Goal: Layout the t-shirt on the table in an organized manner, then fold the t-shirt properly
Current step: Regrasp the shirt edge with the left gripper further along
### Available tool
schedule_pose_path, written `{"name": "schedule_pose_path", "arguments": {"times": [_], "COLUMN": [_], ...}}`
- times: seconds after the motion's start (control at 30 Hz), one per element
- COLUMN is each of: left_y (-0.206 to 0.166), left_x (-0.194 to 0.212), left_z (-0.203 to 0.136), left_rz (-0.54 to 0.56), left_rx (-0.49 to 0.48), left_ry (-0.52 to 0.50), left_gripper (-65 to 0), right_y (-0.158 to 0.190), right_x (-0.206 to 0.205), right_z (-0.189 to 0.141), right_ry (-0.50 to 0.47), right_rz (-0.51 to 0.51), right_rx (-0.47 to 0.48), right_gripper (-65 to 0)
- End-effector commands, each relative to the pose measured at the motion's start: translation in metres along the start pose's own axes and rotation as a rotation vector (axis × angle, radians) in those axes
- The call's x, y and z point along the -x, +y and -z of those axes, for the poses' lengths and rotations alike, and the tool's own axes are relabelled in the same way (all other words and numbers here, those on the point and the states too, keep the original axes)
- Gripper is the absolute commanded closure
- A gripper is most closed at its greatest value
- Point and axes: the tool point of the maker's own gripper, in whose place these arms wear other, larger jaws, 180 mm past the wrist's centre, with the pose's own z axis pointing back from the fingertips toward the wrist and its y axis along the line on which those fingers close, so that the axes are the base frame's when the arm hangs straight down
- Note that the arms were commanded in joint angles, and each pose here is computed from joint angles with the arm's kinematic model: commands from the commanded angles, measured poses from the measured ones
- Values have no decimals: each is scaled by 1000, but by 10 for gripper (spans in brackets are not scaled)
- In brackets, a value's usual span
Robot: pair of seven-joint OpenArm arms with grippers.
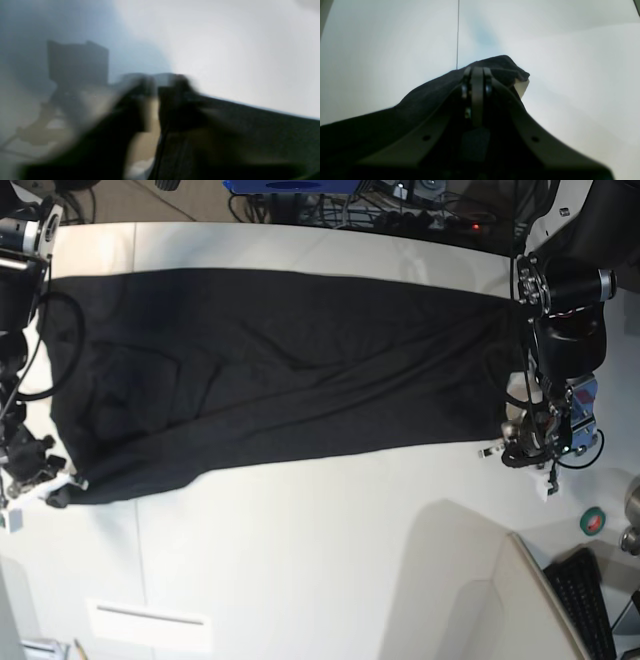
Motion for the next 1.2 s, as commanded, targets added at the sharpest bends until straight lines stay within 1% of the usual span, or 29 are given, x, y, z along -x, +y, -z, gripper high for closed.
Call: {"name": "schedule_pose_path", "arguments": {"times": [0.0, 0.1, 0.23, 0.27, 0.37, 0.47, 0.57, 0.63, 0.73, 0.77, 0.87, 0.93, 1.07, 1.13, 1.17], "left_y": [-12, -14, -21, -23, -32, -41, -47, -49, -46, -43, -34, -19, -7, -5, -3], "left_x": [16, 12, -25, -32, -67, -104, -123, -128, -124, -118, -82, -59, -18, -5, -1], "left_z": [2, 2, -10, -13, -32, -52, -63, -65, -63, -62, -53, -51, -47, -45, -44], "left_rz": [3, 4, 20, 28, 48, 60, 66, 68, 69, 71, 77, 80, 106, 111, 111], "left_rx": [36, 39, 48, 49, 60, 73, 79, 80, 73, 68, 50, 28, 6, 2, 0], "left_ry": [72, 66, -19, -24, -69, -136, -150, -154, -142, -120, -13, 33, 72, 84, 92], "left_gripper": [0, 0, 0, 0, 0, 0, 0, 0, 0, 0, 0, 0, -355, -479, -512], "right_y": [-2, -3, -1, -1, 3, 7, 9, 10, 9, 9, 9, 9, 9, 9, 9], "right_x": [-27, -26, -30, -33, -49, -66, -74, -74, -73, -72, -71, -71, -71, -71, -71], "right_z": [-4, -3, -3, -2, -1, 0, 0, 0, 0, 0, 1, 1, 1, 1, 1], "right_ry": [-70, -66, -73, -79, -107, -139, -152, -152, -150, -149, -147, -147, -147, -147, -147], "right_rz": [-11, -9, -11, -11, -13, -16, -17, -16, -16, -16, -15, -15, -15, -15, -15], "right_rx": [-4, -3, -6, -7, -14, -21, -24, -26, -25, -25, -24, -24, -24, -24, -24], "right_gripper": [0, 0, 0, 0, 0, 0, 0, 0, 0, 0, 0, 0, 0, 0, 0]}}
